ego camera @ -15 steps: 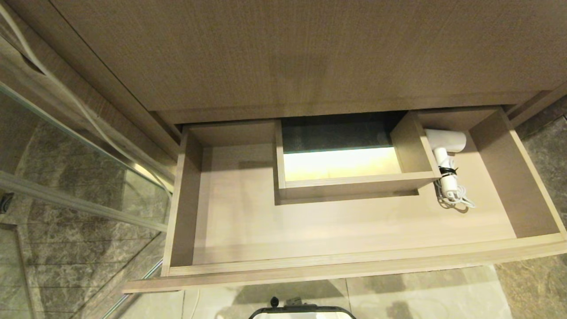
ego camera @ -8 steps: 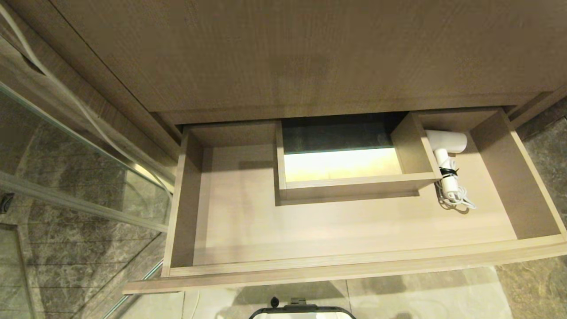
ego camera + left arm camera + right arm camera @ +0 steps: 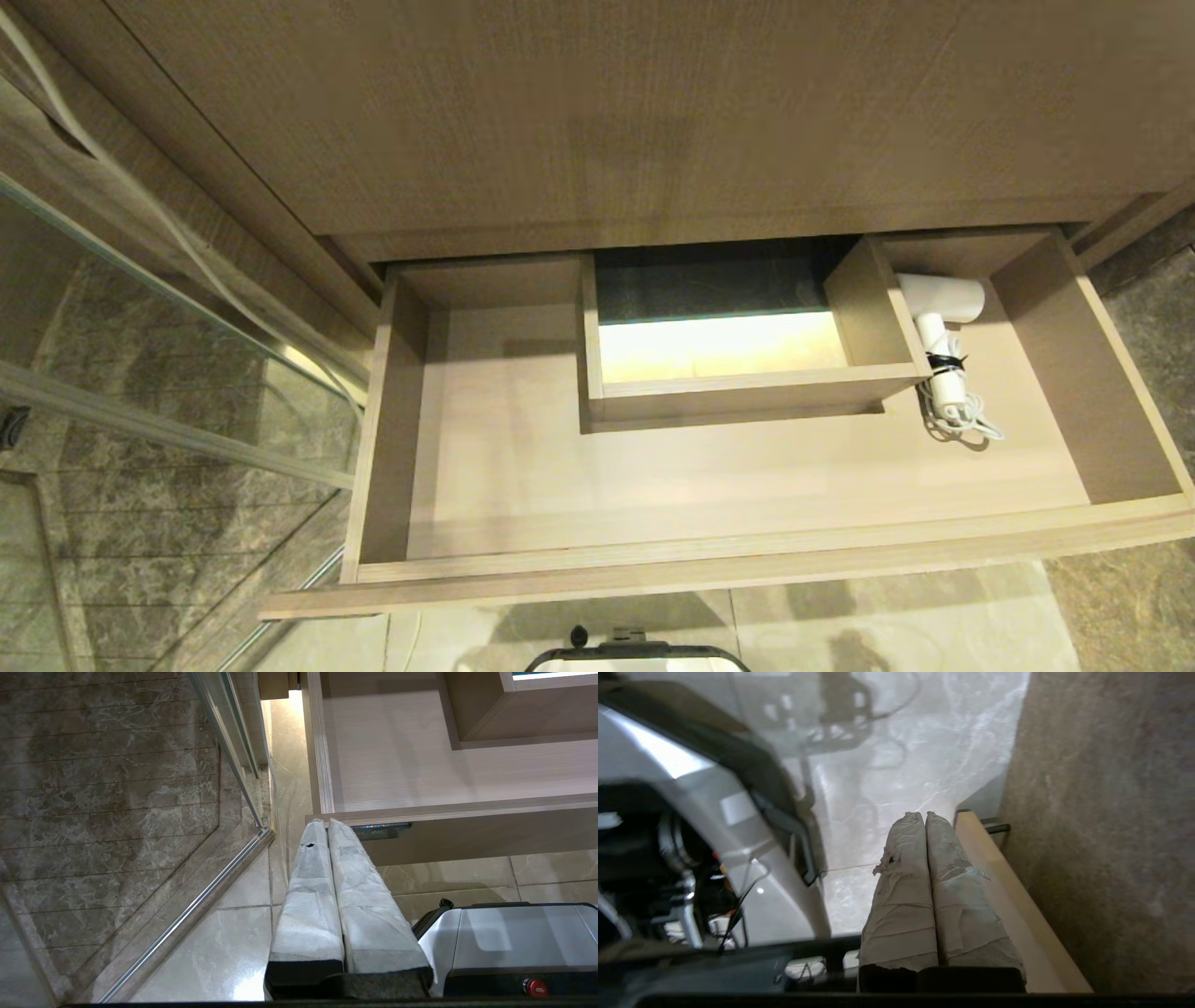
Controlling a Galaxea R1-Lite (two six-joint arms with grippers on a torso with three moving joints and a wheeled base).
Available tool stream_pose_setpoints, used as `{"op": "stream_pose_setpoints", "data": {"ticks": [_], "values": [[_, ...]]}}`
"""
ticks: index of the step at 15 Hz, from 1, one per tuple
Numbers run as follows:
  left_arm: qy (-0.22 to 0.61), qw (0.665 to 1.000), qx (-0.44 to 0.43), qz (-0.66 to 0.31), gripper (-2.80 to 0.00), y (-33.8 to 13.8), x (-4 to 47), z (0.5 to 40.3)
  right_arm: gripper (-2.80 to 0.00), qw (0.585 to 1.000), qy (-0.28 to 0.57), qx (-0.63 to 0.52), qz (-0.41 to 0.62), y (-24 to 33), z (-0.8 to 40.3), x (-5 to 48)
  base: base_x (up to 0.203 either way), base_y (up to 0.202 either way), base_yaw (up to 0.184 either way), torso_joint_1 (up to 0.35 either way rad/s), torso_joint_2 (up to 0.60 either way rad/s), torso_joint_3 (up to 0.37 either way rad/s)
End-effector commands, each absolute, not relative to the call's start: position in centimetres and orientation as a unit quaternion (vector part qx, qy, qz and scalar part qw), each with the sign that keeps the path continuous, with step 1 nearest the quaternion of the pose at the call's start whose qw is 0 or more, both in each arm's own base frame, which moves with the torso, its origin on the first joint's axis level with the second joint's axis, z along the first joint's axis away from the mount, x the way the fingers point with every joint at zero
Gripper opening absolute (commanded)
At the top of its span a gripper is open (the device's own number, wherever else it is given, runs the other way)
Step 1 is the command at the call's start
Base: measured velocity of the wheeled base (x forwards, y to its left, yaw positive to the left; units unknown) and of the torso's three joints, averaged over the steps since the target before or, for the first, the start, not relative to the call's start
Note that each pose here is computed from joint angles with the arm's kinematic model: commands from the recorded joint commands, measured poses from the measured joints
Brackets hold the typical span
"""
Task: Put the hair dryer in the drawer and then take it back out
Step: Close the drawer
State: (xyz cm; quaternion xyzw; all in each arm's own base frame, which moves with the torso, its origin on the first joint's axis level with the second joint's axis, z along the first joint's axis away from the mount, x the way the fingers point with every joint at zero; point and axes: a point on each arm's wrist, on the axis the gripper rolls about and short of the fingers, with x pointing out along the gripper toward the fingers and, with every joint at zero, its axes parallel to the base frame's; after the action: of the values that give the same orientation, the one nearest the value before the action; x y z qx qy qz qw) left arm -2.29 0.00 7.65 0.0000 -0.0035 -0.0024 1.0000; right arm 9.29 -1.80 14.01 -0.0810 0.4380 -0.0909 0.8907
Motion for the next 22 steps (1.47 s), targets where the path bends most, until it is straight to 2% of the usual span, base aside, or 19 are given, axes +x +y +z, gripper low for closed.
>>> {"op": "stream_pose_setpoints", "data": {"ticks": [1, 4, 13, 17, 22], "values": [[-0.003, 1.000, 0.000, -0.002, -2.80, 0.0, -2.3, 7.7, -2.80, 0.867, 0.483, -0.082, -0.091, -2.2, 12.9, 11.4, 0.000, 0.000, 0.000, 0.000, 0.00, 0.000], [-0.003, 1.000, 0.000, -0.002, -2.80, 0.0, -2.3, 7.7, -2.80, 0.855, 0.503, -0.082, -0.091, -2.4, 11.9, 12.9, 0.000, 0.000, 0.000, 0.000, 0.00, 0.000], [-0.003, 1.000, 0.000, -0.002, -2.80, 0.0, -2.3, 7.7, -2.80, 0.866, 0.481, -0.089, -0.107, -3.7, 9.8, 20.4, 0.000, 0.000, 0.000, 0.000, 0.00, 0.000], [-0.003, 1.000, 0.001, -0.002, -2.80, 0.0, -2.3, 7.7, -2.80, 0.901, 0.408, -0.088, -0.114, -4.3, 10.9, 24.0, 0.000, 0.000, 0.000, 0.000, 0.00, 0.000], [-0.003, 1.000, 0.000, -0.002, -2.80, 0.0, -2.3, 7.7, -2.80, 0.967, 0.238, -0.069, -0.067, -4.3, 14.6, 26.6, 0.000, 0.000, 0.000, 0.000, 0.00, 0.000]]}}
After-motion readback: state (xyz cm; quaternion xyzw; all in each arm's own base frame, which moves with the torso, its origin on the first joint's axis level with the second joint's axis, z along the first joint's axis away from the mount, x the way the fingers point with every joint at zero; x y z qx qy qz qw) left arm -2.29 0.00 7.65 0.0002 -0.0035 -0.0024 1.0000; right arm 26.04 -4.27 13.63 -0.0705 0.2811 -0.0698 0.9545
